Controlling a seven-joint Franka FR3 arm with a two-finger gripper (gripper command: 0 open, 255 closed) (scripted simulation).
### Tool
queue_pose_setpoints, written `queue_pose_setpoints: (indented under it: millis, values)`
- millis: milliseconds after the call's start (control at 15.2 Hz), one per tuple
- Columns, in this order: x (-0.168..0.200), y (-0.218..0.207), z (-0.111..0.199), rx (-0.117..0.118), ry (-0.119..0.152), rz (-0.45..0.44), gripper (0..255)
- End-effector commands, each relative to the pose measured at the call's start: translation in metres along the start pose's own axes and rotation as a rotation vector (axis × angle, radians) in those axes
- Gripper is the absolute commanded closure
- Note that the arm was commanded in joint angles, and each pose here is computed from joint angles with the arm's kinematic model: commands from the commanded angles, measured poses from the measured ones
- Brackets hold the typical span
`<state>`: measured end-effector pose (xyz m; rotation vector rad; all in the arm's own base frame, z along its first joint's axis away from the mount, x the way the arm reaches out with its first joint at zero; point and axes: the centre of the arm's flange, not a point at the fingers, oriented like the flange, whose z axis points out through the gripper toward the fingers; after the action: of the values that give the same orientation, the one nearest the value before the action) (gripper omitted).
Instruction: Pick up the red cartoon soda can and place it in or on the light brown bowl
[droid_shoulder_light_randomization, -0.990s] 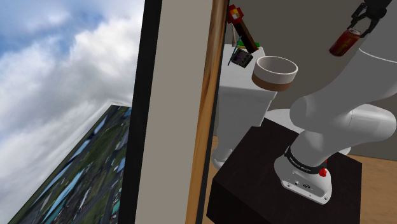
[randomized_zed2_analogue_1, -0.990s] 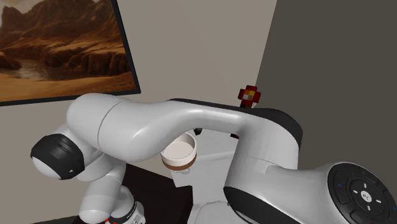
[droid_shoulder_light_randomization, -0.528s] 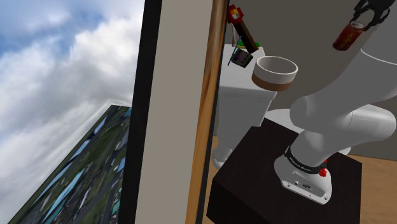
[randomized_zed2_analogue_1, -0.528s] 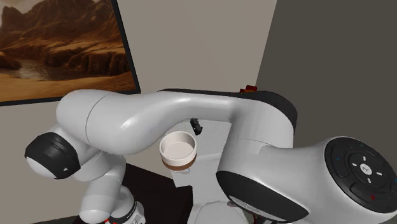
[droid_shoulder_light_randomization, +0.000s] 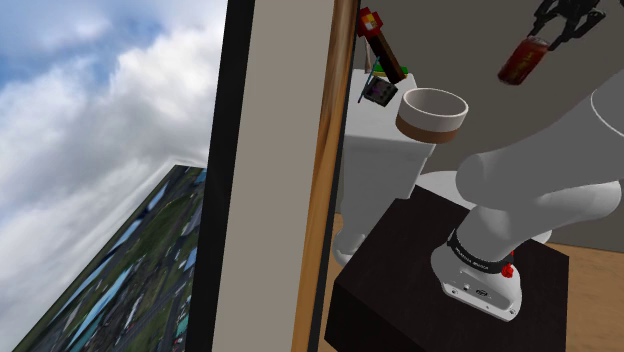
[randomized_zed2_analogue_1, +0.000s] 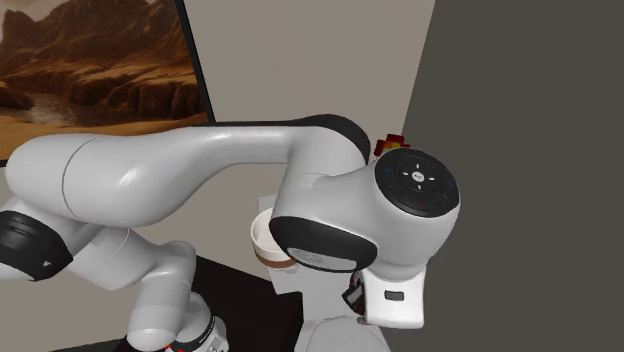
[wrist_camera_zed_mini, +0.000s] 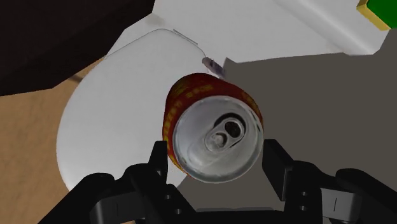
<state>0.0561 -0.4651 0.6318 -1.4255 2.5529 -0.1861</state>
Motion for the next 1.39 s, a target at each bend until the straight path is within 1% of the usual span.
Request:
queue_pose_setpoints:
  millis: [0,1188,1254,1320]
  values:
    - [-0.025,0.004,0.001,0.000,0.001,0.001,255]
    - [-0.262,0.023,0.018,0.000,0.001,0.001,255]
    - [-0.270,0.024,0.019,0.000,0.001,0.001,255]
    - [-0.270,0.025,0.024,0.000,0.001,0.001,255]
